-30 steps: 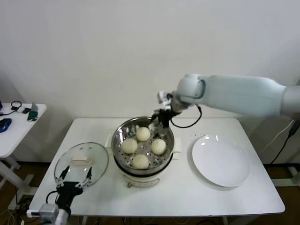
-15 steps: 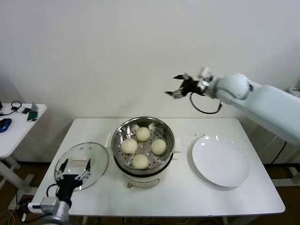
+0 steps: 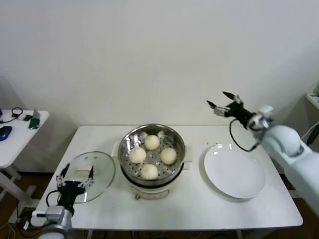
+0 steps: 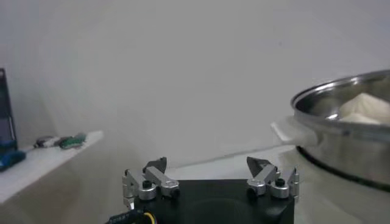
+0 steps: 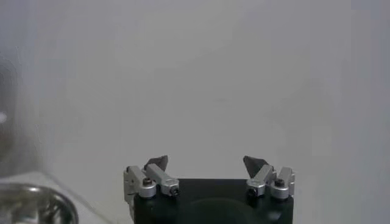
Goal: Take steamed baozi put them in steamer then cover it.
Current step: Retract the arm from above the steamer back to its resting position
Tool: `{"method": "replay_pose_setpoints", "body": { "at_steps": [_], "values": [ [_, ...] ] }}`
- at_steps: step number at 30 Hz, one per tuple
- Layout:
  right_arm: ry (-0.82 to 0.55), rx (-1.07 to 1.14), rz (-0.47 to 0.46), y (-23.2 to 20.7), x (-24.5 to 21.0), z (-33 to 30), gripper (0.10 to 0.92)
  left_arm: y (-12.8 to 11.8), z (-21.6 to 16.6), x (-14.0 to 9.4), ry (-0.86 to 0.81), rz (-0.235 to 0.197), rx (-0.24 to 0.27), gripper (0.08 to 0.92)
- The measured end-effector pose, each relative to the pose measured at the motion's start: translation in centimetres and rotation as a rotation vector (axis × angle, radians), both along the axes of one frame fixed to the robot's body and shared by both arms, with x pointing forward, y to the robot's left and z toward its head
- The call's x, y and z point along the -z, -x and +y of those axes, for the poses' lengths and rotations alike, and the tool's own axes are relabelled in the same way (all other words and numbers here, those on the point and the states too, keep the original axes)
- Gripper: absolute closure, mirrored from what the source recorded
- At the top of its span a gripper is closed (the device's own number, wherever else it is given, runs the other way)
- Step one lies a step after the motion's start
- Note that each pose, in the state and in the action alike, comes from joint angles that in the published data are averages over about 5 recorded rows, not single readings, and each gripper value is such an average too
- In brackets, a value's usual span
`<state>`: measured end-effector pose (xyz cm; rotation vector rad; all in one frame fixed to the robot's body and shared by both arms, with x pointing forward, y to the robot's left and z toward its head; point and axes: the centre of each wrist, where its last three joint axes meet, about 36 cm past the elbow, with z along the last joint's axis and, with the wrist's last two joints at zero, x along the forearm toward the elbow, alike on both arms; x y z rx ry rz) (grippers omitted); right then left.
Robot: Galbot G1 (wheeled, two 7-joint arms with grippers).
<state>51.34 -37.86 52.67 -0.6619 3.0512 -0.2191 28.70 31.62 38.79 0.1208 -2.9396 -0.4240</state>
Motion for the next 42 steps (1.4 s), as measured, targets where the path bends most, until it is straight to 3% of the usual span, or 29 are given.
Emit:
{"method": "replay_pose_setpoints", "body": {
  "at_steps": [5,11,22,33,42],
  "values": [
    [-0.087,0.109,0.011,5.7,6.7,-2.2,0.2,-0.1,1.3,0.2,-0.197,-0.021,-0.003,0.177],
    [-0.145,0.218,0.079,13.4,13.5,-2.5,0.2,0.1,3.1,0.8,-0.556,-0.044,-0.005,0.177],
    [-0.223,0.323,0.116,21.4,18.3,0.4,0.2,-0.6,5.8,5.0,-1.081,-0.076,0.092,0.177],
    [-0.271,0.379,0.139,25.9,20.7,3.4,0.2,-1.7,7.9,10.0,-1.304,-0.015,0.19,0.177],
    [-0.288,0.4,0.153,28.0,21.6,5.0,0.2,-3.3,8.7,12.3,-1.353,0.026,0.222,0.177]
  ]
}}
